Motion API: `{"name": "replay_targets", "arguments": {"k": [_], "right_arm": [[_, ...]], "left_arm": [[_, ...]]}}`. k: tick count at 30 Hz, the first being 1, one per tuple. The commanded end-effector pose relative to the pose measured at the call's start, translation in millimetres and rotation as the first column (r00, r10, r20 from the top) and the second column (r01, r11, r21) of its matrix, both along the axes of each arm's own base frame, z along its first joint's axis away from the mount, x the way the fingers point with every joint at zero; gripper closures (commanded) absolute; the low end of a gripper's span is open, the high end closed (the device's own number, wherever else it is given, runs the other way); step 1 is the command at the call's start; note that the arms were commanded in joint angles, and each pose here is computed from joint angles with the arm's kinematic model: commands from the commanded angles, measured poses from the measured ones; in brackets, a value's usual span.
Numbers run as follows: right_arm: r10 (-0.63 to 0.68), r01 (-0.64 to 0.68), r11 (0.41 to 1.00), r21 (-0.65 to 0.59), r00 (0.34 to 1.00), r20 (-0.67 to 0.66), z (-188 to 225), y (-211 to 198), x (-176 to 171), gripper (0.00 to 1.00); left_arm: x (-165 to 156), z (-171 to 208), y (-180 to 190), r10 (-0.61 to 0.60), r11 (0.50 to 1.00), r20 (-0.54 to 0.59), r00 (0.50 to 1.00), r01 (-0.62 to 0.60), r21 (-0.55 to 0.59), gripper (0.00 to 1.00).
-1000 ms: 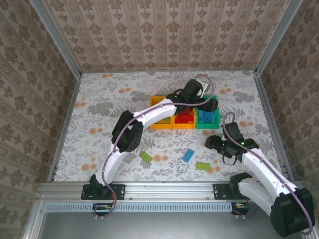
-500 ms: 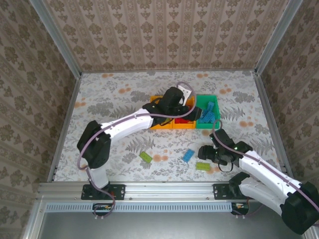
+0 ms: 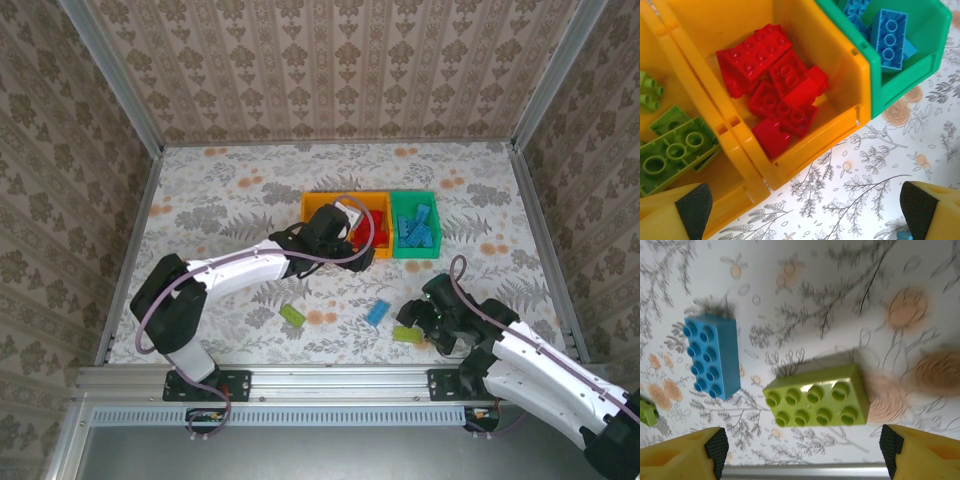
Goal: Sort the legos into containers by color
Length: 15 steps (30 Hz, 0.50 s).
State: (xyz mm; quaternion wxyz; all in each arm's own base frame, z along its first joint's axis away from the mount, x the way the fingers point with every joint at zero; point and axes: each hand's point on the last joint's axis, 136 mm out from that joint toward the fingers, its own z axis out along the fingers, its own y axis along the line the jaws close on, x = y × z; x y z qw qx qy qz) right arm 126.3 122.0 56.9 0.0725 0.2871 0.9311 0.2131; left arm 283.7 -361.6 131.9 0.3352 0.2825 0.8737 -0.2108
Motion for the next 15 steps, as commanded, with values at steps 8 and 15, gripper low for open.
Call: {"name": "replay_targets", "arguments": {"k": [8, 15], "right_arm": [[-0.300, 0.322, 0.939, 0.119, 0.938, -0.174, -9, 28, 1, 0.17], [-0.462, 0.480, 0.876, 0.047, 0.863, -0.206, -19, 8, -3, 0.19]], "left_arm": [[4, 17, 47, 0.097, 0.994, 0.108, 0.989, -0.101, 0.035, 0.00], [-2, 10, 70, 0.133, 0.989, 0.122, 0.984, -0.140, 0.050, 0.00]]}}
